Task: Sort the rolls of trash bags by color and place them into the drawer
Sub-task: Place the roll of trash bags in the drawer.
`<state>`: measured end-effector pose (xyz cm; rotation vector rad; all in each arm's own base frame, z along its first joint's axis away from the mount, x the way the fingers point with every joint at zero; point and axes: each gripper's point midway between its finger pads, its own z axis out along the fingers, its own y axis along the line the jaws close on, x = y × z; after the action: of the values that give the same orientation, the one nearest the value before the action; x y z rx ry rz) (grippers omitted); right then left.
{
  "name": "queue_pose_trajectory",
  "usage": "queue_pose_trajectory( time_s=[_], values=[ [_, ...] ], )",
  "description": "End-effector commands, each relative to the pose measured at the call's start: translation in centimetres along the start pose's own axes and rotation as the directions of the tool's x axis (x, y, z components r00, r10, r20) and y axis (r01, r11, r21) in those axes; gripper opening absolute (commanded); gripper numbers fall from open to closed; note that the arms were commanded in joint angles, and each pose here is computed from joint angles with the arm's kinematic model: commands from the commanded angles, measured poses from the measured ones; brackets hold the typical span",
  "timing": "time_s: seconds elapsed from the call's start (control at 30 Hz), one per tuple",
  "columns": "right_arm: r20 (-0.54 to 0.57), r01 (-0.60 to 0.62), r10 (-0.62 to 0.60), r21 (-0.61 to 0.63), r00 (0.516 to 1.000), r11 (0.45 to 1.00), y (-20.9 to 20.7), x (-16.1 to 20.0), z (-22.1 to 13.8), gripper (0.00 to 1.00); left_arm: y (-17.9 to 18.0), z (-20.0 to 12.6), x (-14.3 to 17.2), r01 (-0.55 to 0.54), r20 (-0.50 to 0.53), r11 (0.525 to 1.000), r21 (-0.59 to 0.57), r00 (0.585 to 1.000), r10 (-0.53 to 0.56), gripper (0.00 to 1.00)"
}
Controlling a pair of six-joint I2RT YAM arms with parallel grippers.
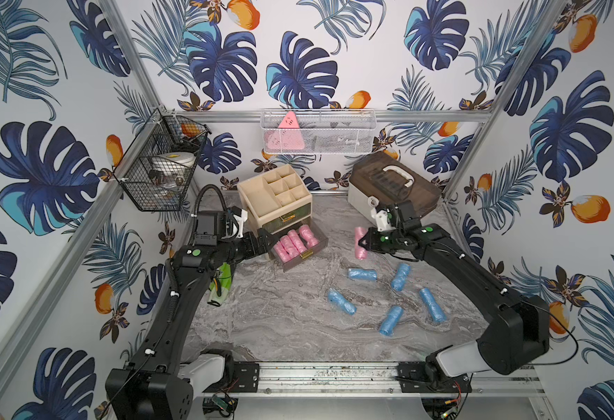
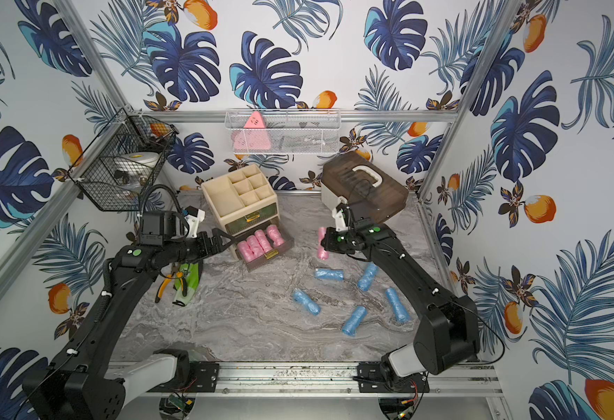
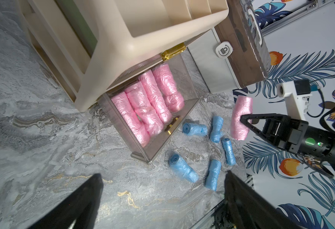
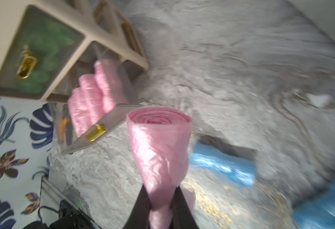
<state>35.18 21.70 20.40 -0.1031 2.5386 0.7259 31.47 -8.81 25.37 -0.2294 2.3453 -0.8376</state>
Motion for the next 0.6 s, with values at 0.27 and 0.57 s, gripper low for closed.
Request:
queue_pose_trajectory(
  time_s=[0.27, 0.57],
  values=[
    [-0.068, 0.268, -0.291, -0.237, 0.954, 0.934, 12.7, -1.0, 6.7, 0.03, 0.0, -0.7, -0.3, -0.002, 0.016, 1.000, -0.021, 1.000, 0.002, 0.99],
    [-0.090, 0.299, -0.326, -0.230, 0.941, 0.926, 13.3, -1.6, 10.4, 0.03, 0.1, -0.7, -0.2, 0.004, 0.012, 1.000, -0.025, 1.000, -0.004, 0.99]
  ],
)
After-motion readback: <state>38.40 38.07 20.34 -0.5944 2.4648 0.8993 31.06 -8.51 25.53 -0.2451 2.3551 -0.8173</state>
